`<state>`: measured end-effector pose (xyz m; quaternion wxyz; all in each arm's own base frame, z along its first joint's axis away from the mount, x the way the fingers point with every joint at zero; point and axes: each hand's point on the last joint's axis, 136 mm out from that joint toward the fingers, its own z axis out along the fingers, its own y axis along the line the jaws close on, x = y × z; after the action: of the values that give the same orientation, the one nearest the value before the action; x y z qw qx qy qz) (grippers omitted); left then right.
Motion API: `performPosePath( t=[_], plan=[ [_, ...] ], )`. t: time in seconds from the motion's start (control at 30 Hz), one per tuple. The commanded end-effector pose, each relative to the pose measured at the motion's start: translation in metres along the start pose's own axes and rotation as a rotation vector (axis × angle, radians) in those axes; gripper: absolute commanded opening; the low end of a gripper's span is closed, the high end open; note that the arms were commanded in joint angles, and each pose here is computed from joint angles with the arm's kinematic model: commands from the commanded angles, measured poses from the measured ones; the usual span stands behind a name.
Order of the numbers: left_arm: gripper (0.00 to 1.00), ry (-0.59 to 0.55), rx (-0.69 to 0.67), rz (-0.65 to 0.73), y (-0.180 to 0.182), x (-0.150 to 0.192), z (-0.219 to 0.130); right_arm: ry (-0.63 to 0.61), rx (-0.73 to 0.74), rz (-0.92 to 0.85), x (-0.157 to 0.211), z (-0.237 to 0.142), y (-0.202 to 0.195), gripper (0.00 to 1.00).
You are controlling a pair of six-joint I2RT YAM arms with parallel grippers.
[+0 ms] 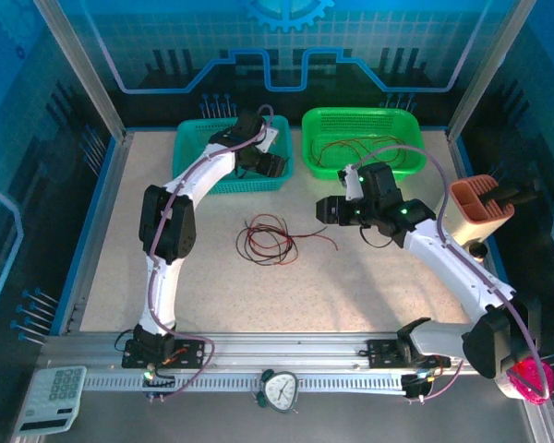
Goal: Untangle the cables
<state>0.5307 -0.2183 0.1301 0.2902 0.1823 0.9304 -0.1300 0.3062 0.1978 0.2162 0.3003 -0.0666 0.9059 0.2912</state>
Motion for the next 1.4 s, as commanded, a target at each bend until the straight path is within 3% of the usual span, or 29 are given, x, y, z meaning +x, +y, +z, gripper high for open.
performPosePath(
  t=[0.0,0.47,0.63,0.8,0.97,1.1,1.37],
  plan=[
    [0.7,-0.024,0.028,0.028,-0.006,-0.011,0.002,-0.049,-0.058,0.015,-0.018,-0.018,0.014,0.56],
    [0.6,-0.017,0.047,0.029,-0.005,-0.017,0.035,-0.093,-0.095,0.04,-0.032,-0.035,0.016,0.56],
    [0.48,-0.02,0.047,0.026,-0.003,-0.017,0.045,-0.1,-0.092,0.039,-0.034,-0.041,0.016,0.56],
    [0.21,-0.01,0.047,0.02,-0.002,-0.013,0.053,-0.105,-0.083,0.046,-0.034,-0.044,0.013,0.56],
    [0.07,0.0,0.021,0.02,0.005,-0.01,0.053,-0.109,-0.087,0.047,-0.035,-0.046,0.013,0.56],
    [0.0,0.014,-0.008,-0.005,0.017,-0.007,0.052,-0.111,-0.09,0.047,-0.036,-0.047,0.014,0.55],
    [0.0,0.055,-0.042,-0.053,0.039,0.007,0.054,-0.116,-0.091,0.045,-0.036,-0.05,0.016,0.56]
  ],
)
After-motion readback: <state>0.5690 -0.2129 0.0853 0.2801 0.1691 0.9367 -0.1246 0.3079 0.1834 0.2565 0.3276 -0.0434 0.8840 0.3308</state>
